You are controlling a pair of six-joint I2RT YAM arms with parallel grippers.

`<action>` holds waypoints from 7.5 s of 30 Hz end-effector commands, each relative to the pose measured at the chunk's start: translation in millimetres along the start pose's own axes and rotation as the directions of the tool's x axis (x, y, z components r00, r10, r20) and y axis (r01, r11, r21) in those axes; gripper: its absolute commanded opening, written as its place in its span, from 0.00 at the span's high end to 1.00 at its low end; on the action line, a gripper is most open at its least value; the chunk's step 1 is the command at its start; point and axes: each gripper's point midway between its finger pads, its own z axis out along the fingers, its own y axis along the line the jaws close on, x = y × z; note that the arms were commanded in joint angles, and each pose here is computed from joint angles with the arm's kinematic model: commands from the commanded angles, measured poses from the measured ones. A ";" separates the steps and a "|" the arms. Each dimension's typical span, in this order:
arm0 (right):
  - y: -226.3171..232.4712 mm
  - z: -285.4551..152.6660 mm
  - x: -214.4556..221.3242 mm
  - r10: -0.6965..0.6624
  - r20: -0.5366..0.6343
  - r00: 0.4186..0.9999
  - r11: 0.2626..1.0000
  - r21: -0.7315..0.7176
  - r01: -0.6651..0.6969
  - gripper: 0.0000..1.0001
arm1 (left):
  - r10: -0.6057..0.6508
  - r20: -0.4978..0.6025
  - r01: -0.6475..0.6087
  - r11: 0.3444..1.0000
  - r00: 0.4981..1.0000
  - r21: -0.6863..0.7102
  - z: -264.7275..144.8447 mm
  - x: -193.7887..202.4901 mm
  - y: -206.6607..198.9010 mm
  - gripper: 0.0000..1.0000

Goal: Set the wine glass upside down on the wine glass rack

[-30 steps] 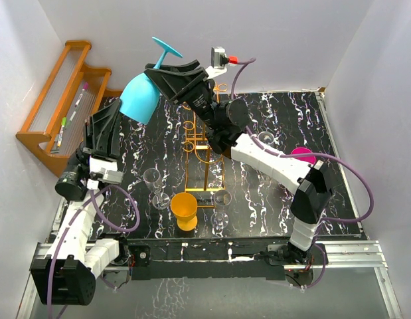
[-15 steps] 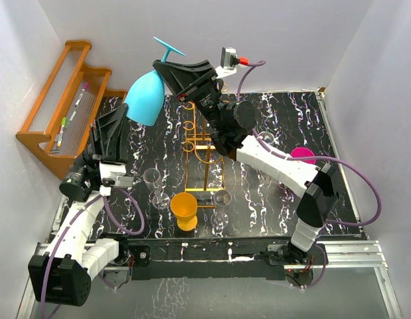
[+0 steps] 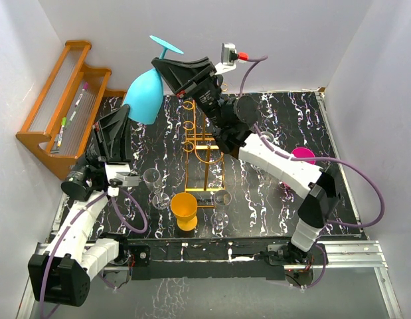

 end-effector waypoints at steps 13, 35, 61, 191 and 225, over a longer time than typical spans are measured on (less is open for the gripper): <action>49.6 -13.9 -168.4 -0.633 -0.030 0.774 0.744 0.252 0.618 0.92 | 0.019 -0.041 -0.011 0.986 0.999 0.167 -2.6 -5.9 -19.7 0.22; -159.6 -191.6 -207.9 -0.817 -0.479 0.320 0.311 0.101 0.945 0.92 | -0.511 -0.856 0.524 0.709 -0.080 -0.472 -99.3 121.6 -28.1 0.03; -224.1 -209.5 -123.6 -0.806 -0.505 0.310 0.510 -0.325 0.796 0.92 | 0.049 -0.772 0.765 0.185 -0.634 -0.617 -196.9 5.6 -161.6 0.03; 6.7 -196.4 -243.3 -0.669 -0.200 0.716 0.569 0.482 0.667 0.02 | -0.420 -0.905 0.706 0.618 -0.075 -0.346 -59.2 78.5 9.8 1.00; 34.0 -3.6 -36.0 0.028 0.058 0.998 0.998 0.046 -0.030 0.67 | -0.601 -0.249 0.530 0.794 0.759 -0.298 11.9 -4.6 93.9 1.00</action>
